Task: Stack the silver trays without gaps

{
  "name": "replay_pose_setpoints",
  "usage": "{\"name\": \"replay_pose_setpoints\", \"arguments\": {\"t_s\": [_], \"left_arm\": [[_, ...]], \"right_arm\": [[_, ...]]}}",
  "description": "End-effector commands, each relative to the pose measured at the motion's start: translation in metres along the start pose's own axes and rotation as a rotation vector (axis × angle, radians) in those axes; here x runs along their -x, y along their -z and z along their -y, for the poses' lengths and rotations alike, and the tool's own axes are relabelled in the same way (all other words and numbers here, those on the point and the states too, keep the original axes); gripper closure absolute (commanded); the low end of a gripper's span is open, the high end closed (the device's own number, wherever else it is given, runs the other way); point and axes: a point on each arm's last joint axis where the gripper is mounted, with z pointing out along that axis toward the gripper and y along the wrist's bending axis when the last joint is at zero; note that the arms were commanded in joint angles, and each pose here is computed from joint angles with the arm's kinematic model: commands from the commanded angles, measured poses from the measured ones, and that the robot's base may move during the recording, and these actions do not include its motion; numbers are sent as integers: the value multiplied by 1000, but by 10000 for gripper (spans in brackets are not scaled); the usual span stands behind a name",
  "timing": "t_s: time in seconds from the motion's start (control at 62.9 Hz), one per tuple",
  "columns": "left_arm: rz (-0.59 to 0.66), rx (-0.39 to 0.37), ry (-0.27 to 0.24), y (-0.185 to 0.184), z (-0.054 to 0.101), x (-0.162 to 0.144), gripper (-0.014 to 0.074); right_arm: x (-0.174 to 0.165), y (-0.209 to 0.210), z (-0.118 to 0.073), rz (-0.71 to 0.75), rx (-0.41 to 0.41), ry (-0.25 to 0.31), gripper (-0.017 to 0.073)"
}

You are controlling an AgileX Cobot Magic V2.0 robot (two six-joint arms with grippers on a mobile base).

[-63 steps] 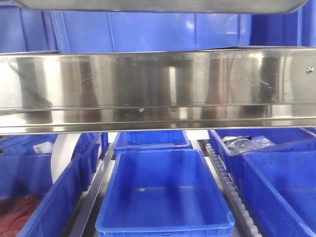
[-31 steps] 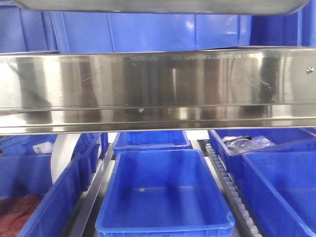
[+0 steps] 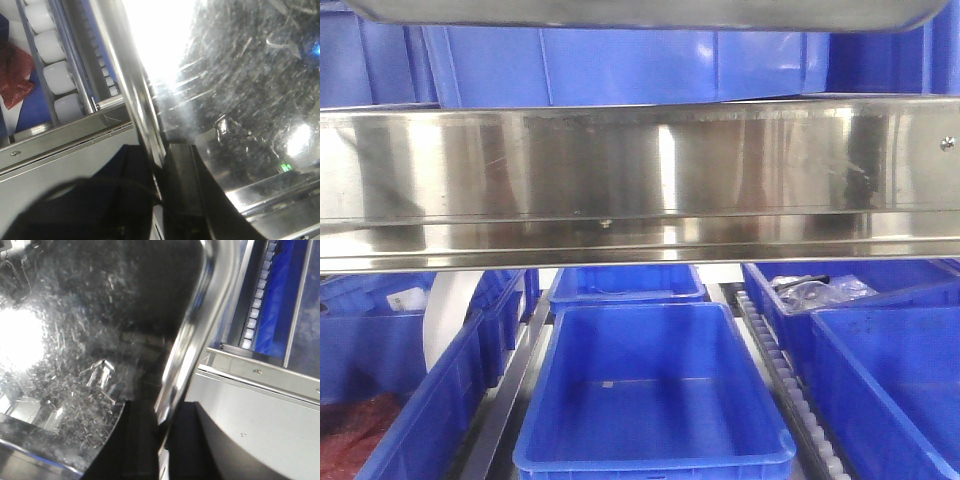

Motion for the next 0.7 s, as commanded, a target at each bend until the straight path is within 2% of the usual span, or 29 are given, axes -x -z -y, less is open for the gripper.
{"name": "replay_pose_setpoints", "arguments": {"t_s": [0.0,0.684], "left_arm": [[-3,-86,-24,20,9,-5,636],[-3,-86,-24,20,9,-5,636]], "right_arm": [[10,17,-11,149,115,17,503],[10,17,-11,149,115,17,503]]}}
